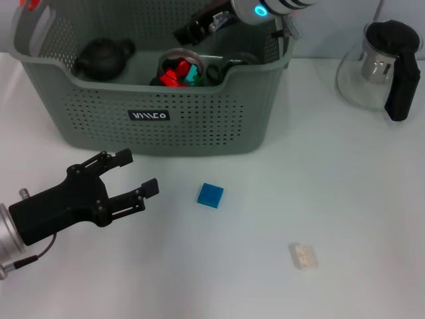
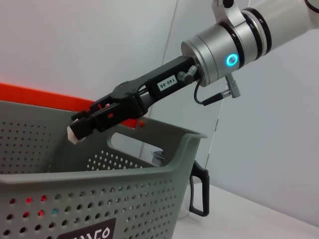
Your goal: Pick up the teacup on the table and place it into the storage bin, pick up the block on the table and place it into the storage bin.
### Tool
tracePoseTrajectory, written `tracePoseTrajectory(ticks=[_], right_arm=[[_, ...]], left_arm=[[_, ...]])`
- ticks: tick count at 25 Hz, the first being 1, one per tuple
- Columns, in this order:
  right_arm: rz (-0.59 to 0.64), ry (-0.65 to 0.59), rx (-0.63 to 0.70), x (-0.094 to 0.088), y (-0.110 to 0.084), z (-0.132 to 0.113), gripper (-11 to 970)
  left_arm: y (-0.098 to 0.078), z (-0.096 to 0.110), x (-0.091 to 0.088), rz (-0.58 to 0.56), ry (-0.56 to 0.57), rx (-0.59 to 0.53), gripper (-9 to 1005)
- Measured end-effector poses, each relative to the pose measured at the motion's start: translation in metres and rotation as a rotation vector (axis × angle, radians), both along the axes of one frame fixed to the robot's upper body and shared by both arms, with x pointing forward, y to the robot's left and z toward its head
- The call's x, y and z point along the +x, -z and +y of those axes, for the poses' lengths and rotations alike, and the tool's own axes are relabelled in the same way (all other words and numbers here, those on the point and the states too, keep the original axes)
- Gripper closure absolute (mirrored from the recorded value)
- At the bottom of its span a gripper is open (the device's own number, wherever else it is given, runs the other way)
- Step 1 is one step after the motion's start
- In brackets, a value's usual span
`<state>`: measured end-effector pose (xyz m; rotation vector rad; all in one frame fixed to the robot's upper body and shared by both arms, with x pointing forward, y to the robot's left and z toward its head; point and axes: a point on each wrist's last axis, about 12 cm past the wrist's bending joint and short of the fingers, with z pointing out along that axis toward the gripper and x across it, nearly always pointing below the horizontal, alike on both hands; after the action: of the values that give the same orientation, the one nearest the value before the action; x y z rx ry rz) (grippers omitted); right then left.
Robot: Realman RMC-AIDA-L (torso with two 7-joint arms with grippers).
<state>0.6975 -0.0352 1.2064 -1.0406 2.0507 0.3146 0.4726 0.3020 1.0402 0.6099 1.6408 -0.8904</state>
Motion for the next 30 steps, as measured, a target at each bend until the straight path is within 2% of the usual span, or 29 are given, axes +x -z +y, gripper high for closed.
tracePoseTrajectory(ticks=[6, 12, 14, 18, 21, 24, 27, 30], right_arm=[[-0.043, -0.008, 0.042, 0.001, -0.010, -0.002, 481], [-0.047, -0.049, 0.138, -0.010, -0.027, -0.019, 363], [-0.070, -0.080, 0.193, -0.023, -0.038, -0.032, 365], [-0.107, -0.193, 0.312, -0.071, -0.053, -0.075, 369], [-0.107, -0.262, 0.365, -0.110, -0.055, -0.122, 372], [-0.047, -0.305, 0.396, -0.136, -0.047, -0.164, 374], [0.055, -0.355, 0.337, -0.156, -0.035, -0.194, 374], [0.210, -0.416, 0.177, -0.170, -0.021, -0.208, 375]], left_arm=[[0.001, 0.003, -0.003, 0.004, -0.017, -0.005, 124], [0.001, 0.003, -0.004, 0.005, -0.018, -0.008, 124], [0.001, 0.003, -0.003, 0.002, -0.017, -0.010, 124], [0.000, 0.005, -0.002, -0.002, -0.030, -0.013, 124], [-0.001, 0.007, -0.001, -0.005, -0.039, -0.009, 124], [-0.002, 0.007, 0.001, -0.010, -0.037, -0.007, 124], [-0.004, 0.006, 0.004, -0.015, -0.032, -0.005, 124], [-0.005, 0.006, 0.006, -0.018, -0.027, -0.004, 124]])
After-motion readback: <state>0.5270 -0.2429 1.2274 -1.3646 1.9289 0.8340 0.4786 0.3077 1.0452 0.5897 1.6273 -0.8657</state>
